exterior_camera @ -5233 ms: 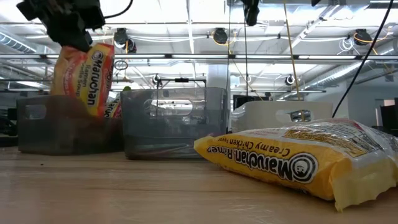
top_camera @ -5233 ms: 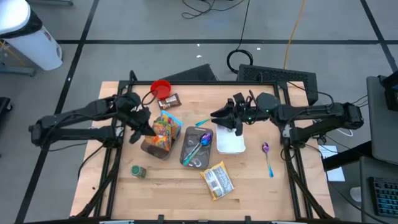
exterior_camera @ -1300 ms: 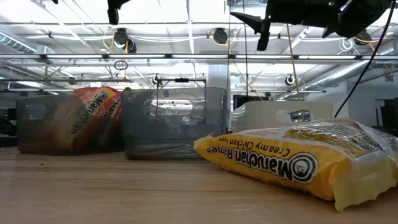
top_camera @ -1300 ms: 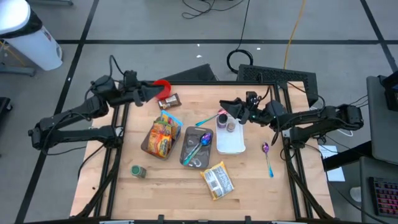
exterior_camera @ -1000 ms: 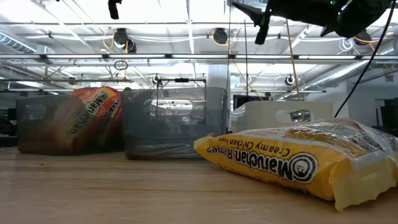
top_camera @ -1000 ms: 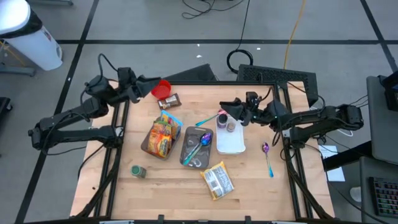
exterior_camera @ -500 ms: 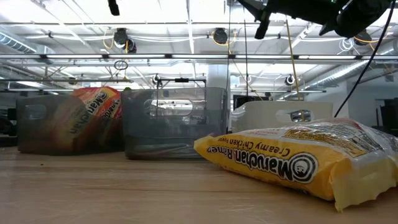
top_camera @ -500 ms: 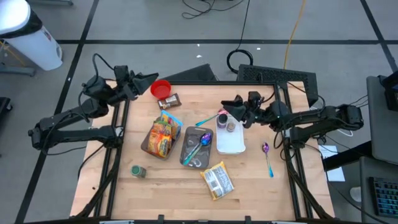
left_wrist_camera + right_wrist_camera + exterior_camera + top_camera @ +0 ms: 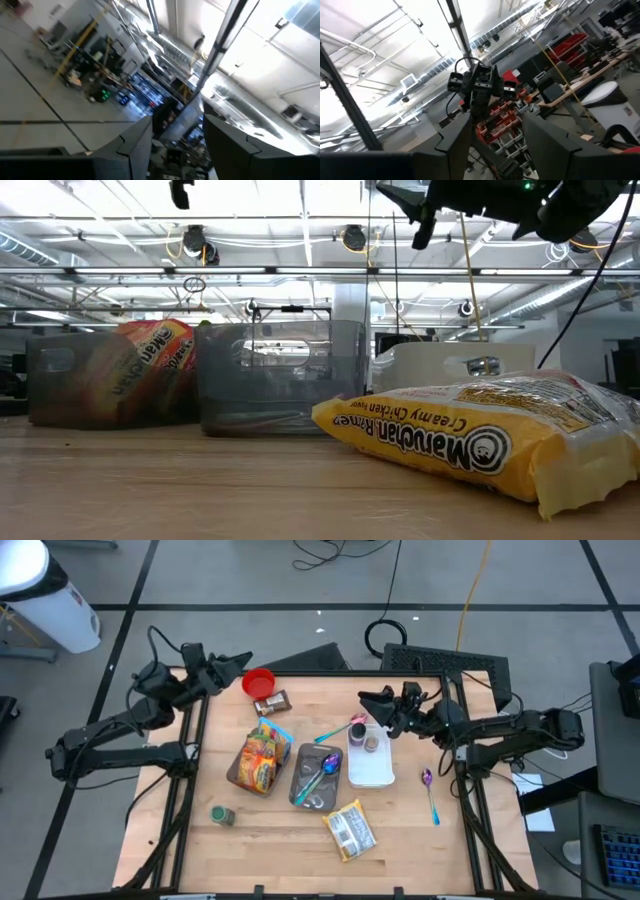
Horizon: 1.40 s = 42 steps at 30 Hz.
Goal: Pick & Place Food Item
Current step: Put the blue spoon into the right gray bin
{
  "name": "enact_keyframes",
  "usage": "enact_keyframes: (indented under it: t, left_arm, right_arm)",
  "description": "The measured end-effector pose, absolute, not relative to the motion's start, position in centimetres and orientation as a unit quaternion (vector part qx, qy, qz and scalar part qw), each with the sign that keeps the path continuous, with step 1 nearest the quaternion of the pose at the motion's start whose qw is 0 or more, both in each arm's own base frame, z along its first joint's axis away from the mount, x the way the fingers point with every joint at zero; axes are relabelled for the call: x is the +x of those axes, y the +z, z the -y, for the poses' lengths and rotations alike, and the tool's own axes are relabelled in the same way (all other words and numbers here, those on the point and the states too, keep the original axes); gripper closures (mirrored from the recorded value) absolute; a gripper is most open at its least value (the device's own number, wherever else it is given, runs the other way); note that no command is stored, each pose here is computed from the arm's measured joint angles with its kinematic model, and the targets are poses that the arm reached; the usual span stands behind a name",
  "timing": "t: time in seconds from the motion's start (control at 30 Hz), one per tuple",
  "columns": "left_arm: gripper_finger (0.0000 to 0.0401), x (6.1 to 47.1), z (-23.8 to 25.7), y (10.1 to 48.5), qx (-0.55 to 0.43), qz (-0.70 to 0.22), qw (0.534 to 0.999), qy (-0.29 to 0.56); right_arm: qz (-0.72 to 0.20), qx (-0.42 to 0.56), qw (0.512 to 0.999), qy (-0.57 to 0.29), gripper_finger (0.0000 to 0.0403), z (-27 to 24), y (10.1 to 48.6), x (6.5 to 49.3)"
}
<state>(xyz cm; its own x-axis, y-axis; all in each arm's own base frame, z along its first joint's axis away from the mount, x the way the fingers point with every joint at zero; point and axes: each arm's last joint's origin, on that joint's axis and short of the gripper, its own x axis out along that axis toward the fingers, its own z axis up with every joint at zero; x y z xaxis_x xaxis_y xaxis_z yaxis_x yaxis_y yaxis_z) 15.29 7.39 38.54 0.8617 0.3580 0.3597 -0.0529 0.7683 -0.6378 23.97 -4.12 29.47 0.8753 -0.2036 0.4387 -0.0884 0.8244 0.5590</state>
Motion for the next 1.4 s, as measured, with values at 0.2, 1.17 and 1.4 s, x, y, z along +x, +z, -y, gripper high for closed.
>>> enact_keyframes:
  t: [0.2,1.17,1.4]
  left_arm:
    - [0.0217,15.3,-7.5,38.5,-0.295,0.239,0.915,0.134]
    - [0.0217,16.4,-7.2,36.5,-0.272,0.113,0.951,0.098]
    - [0.0217,16.3,-7.1,36.6,-0.268,0.111,0.953,0.087]
  right_arm:
    - [0.249,0.294,0.922,-0.034,0.0232,4.3,29.5,23.9]
    - [-0.151,0.315,0.931,-0.104,0.0232,9.6,34.8,26.3]
    - [-0.220,0.448,0.861,-0.098,0.0232,16.7,32.8,23.7]
